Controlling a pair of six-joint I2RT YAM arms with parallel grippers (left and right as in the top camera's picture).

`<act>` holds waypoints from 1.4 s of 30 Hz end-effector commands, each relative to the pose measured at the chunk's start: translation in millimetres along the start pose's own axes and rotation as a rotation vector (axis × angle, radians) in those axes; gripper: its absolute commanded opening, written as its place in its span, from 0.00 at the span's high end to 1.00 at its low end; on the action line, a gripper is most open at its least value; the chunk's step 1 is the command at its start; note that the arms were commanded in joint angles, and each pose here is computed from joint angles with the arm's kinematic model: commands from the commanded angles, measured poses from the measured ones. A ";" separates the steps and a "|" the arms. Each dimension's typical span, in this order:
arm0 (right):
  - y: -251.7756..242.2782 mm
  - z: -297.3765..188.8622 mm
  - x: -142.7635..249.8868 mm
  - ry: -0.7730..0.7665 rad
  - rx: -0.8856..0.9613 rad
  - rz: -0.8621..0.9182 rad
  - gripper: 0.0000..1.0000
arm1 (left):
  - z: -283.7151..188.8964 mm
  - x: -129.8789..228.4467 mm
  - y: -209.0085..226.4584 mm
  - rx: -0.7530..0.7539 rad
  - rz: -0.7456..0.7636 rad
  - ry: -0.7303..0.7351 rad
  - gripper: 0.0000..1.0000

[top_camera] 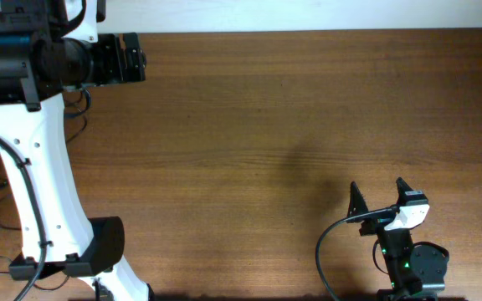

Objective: Untangle cables

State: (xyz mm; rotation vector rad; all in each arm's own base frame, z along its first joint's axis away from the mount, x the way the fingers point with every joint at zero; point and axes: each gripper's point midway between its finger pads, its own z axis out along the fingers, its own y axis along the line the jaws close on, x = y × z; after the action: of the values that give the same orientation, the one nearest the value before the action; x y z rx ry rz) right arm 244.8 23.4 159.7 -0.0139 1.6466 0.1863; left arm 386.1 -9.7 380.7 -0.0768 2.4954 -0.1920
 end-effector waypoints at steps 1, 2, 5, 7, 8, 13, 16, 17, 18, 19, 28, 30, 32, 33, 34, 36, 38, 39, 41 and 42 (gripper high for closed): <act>-0.7 0.1 1.3 -0.006 0.006 0.005 0.01 | -1.7 0.3 -1.3 0.002 0.015 -0.003 0.01; -0.7 0.1 1.3 -0.006 0.006 0.005 0.01 | -1.7 0.3 -1.3 0.001 0.015 -0.003 0.01; -0.7 0.1 1.3 -0.006 0.006 0.005 0.01 | -1.7 0.3 -1.3 0.001 0.015 -0.003 0.01; -0.7 0.1 1.3 -0.006 0.006 0.005 0.01 | -1.7 0.3 -1.3 0.001 0.015 -0.003 0.01; -0.7 0.1 1.3 -0.006 0.006 0.005 0.01 | -1.7 0.3 -1.3 0.002 0.015 -0.003 0.01; -0.7 0.1 1.3 -0.006 0.006 0.005 0.01 | -1.7 0.3 -1.3 0.001 0.015 -0.003 0.01; -0.7 0.1 1.4 -0.006 0.006 0.005 0.01 | -16.1 4.4 -3.0 0.003 0.018 -0.023 0.01; -0.7 0.1 1.4 -0.006 0.006 0.005 0.01 | -20.2 12.8 -3.0 0.002 0.016 -0.009 0.01; -0.7 0.1 1.4 -0.006 0.006 0.005 0.01 | -22.9 37.9 1.1 -0.017 0.009 0.046 0.01; -0.7 0.1 1.4 -0.006 0.006 0.005 0.01 | -23.0 63.3 9.4 -0.058 0.003 0.101 0.01; -0.7 0.1 1.4 -0.006 0.006 0.005 0.01 | -10.1 132.5 24.2 -0.060 0.073 -0.557 0.01; -0.7 0.1 1.4 -0.006 0.006 0.005 0.01 | 2.5 151.6 29.6 -0.061 0.082 -0.708 0.01; -0.7 0.1 1.4 -0.006 0.006 0.005 0.01 | 23.4 174.2 34.6 -0.063 0.112 -0.828 0.01; -0.7 0.1 1.4 -0.006 0.006 0.005 0.01 | 30.0 179.9 36.6 -0.067 0.117 -0.846 0.01; -0.7 0.1 1.4 -0.006 0.006 0.005 0.01 | 46.6 193.6 40.2 -0.082 0.150 -0.866 0.01; -0.7 0.1 1.4 -0.006 0.006 0.005 0.01 | 63.5 208.8 43.6 -0.099 0.191 -0.886 0.01; -0.7 0.1 1.4 -0.006 0.006 0.005 0.01 | 74.8 221.6 46.1 -0.113 0.221 -0.883 0.01; -0.7 0.1 1.4 -0.006 0.006 0.005 0.01 | 76.6 224.4 47.2 -0.117 0.220 -0.890 0.00; -0.7 0.1 1.4 -0.006 0.006 0.005 0.01 | 85.9 234.4 51.1 -0.127 0.215 -0.884 0.01; -0.7 0.1 1.4 -0.006 0.006 0.005 0.01 | 92.5 241.7 53.0 -0.133 0.211 -0.849 0.00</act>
State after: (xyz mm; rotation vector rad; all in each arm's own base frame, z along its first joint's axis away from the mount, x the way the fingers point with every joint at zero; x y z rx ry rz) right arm 245.0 22.2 160.6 -0.0091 1.6400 0.1805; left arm 249.8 5.0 176.0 0.0399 1.6082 0.0573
